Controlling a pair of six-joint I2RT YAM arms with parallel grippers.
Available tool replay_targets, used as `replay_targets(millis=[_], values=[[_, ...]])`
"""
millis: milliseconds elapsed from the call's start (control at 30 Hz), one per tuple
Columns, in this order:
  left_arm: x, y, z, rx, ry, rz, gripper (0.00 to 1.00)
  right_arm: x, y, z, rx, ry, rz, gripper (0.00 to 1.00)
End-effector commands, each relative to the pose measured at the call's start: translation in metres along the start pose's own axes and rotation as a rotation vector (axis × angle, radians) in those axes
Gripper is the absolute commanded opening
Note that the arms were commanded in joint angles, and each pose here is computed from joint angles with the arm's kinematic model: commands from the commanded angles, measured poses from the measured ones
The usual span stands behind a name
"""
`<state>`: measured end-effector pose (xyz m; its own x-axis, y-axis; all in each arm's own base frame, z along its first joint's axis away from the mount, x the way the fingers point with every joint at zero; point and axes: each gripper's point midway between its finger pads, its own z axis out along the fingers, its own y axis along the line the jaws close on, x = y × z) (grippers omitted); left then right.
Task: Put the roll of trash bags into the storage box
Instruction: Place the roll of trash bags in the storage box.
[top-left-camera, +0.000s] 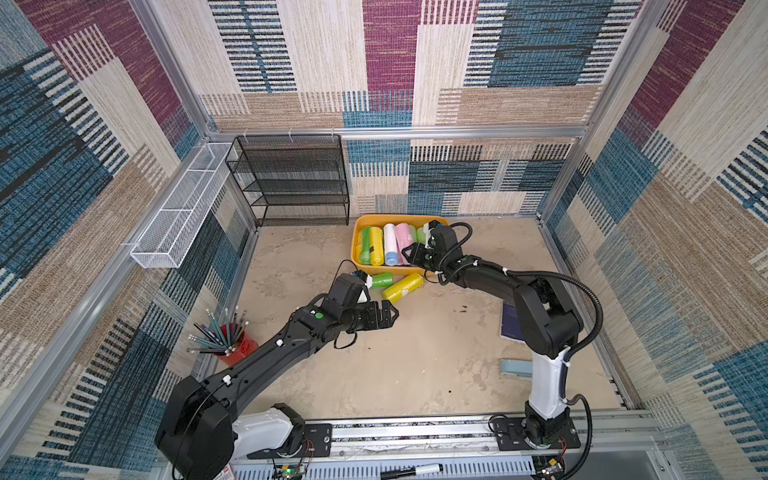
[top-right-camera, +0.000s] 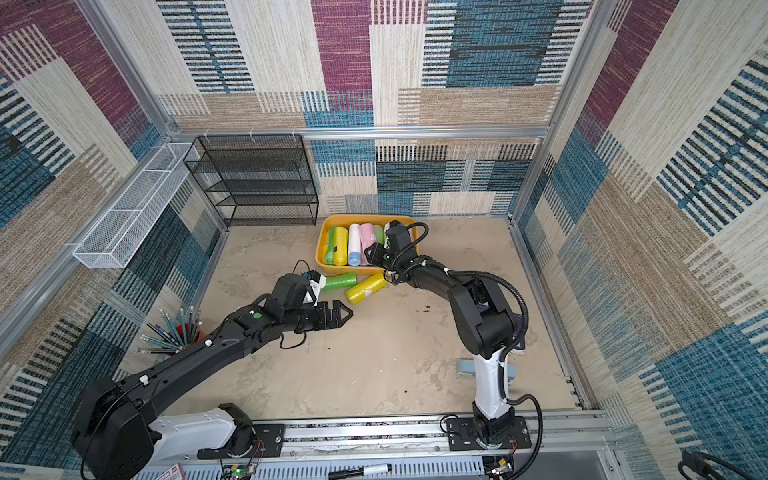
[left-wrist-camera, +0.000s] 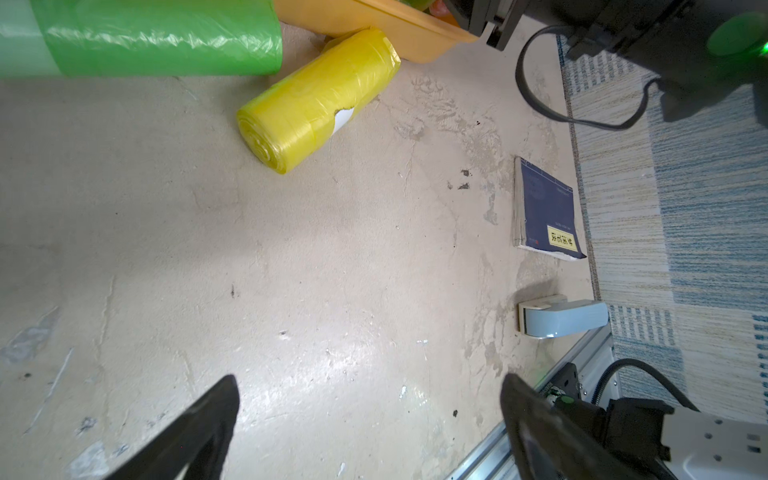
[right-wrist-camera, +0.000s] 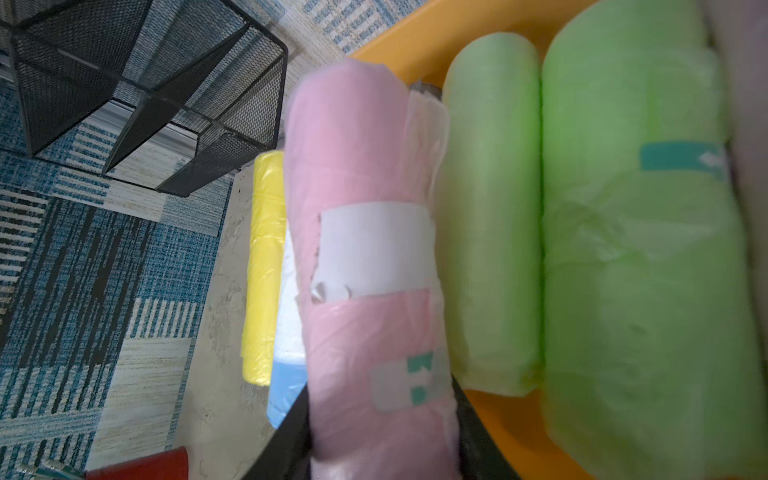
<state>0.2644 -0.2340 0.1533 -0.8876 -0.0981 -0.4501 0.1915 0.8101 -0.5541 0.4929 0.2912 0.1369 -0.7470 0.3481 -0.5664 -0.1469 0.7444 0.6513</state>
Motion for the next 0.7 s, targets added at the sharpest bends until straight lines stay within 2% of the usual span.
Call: replay_targets(millis=[0,367,500,667], values=[[-0.001,-0.001,-0.001,-0.002,0.003,0.018,0.98,-0.014,0.009,0.003,-0.04,-0.037,0.021,0.39],[-0.002,-0.001,-0.003,-0.012,0.004,0.03,0.98,-0.012,0.019,0.008,-0.118,0.02,0.028,0.74],[-0.004,-0.002,-0.005,-0.01,-0.001,0.035,0.98,-0.013,0.021,-0.003,-0.119,0.004,0.024,0.81],[-0.004,-0.003,-0.011,-0.014,-0.012,0.042,0.98,-0.019,0.03,-0.028,-0.123,-0.028,-0.01,0.99]])
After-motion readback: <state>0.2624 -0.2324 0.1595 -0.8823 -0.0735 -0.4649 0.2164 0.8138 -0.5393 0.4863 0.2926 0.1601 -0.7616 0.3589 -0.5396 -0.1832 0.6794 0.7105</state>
